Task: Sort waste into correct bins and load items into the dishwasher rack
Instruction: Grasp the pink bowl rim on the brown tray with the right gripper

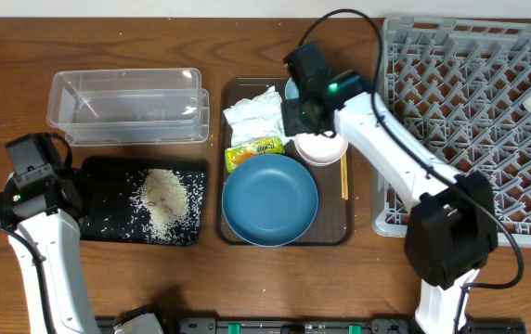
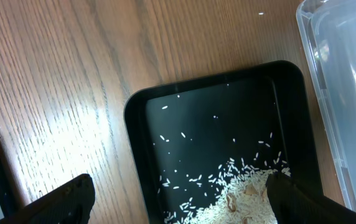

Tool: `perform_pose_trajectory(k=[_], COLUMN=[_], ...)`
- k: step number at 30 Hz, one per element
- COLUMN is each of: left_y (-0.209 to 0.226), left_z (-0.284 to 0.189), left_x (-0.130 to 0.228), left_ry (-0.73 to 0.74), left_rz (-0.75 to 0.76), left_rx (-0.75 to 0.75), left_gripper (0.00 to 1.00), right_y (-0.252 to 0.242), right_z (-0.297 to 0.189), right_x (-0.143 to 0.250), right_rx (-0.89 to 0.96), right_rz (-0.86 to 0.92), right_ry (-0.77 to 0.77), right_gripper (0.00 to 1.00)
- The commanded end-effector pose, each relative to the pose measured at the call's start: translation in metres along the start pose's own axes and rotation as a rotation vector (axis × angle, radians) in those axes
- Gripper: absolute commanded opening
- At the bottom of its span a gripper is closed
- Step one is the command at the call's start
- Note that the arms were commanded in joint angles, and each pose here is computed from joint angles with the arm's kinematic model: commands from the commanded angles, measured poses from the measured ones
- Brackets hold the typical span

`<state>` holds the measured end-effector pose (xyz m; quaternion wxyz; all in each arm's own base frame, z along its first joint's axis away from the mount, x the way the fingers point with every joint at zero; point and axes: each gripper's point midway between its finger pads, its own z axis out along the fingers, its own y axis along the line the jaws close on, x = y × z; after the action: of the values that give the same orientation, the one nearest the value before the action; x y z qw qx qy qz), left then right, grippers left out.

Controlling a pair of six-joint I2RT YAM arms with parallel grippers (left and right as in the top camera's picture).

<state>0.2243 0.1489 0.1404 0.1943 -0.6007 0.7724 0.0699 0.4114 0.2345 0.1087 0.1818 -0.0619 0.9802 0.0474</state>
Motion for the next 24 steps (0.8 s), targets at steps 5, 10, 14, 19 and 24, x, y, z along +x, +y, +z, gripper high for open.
perform_pose_trajectory(k=[5,10,14,19,24], left_y=[-0.002,-0.002,-0.002,-0.002,-0.002], left_z=[-0.004,-0.004,-0.004,-0.004,-0.004], left_x=[-0.006,-0.006,-0.006,-0.006,-0.006], left_ry=[-0.017,-0.017,-0.017,-0.017,-0.017], left_rz=[-0.018,-0.018,-0.018,-0.018,-0.018], left_rx=[0.008,0.008,0.008,0.008,0.008], left_gripper=[0.91,0.91,0.91,0.91,0.91], right_y=[-0.010,-0.009,-0.006,-0.003,-0.005], right_z=[0.020,0.040,0.049,0.061,0.076], right_x=[0.030,0.033,0.035,0.039,0.046], right_rx=[0.142,0.119,0.096,0.096,0.112], right_rz=[0.127,0.167,0.173,0.169,0.162], right_ry=[0.016,-0.021,-0.038,-0.034,-0.009], right_gripper=[0.59,0.52,0.51,0.50,0.46])
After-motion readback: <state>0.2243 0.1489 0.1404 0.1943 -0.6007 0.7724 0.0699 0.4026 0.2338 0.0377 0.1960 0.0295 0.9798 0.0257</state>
